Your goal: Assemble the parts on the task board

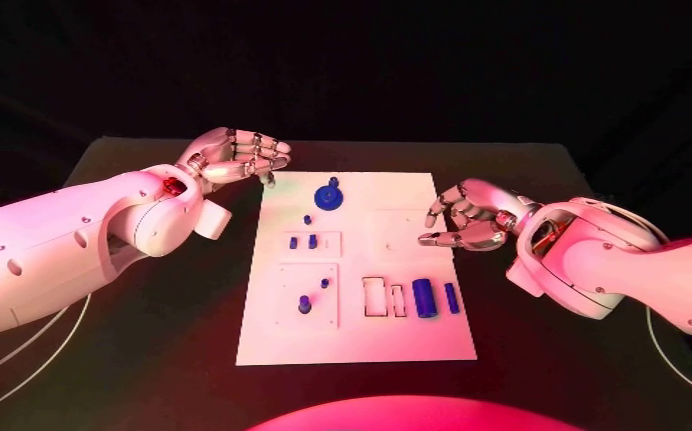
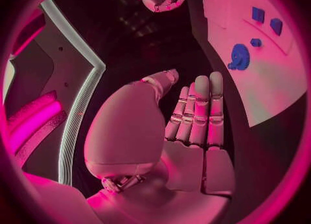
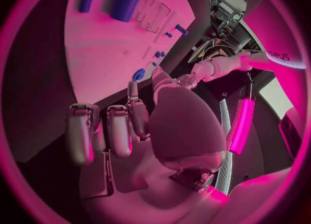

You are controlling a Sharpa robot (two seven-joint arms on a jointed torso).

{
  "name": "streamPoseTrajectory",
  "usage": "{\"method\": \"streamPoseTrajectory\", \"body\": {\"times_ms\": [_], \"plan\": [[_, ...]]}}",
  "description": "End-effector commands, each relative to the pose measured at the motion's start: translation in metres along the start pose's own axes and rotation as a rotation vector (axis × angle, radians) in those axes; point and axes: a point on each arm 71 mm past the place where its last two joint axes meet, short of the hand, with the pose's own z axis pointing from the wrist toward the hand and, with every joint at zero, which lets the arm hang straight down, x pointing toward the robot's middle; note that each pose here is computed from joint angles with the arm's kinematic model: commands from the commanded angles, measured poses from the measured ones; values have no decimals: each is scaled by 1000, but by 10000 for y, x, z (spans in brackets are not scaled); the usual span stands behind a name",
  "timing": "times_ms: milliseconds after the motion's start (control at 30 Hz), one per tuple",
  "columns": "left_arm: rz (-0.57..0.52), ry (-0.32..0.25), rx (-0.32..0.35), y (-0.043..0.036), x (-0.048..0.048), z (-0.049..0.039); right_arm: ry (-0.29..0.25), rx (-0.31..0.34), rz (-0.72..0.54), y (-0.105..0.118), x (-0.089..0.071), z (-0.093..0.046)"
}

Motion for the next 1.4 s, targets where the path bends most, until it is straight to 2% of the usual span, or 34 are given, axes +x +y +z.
{"method": "streamPoseTrajectory", "body": {"times_ms": [33,233,533,800,1100,1400], "plan": [[-20,0,36,-26,25,-15,82,108,-64,-125,58,-86],[-24,5,39,-25,49,-27,102,178,-93,-252,167,-185],[-26,7,40,-22,55,-38,152,220,-109,-297,403,-219],[-27,7,35,-17,48,-44,179,208,-94,-233,609,-185],[-21,0,21,3,17,-47,192,193,-96,-184,693,-146],[-17,-2,11,17,-2,-50,270,207,-135,-201,821,-123]]}}
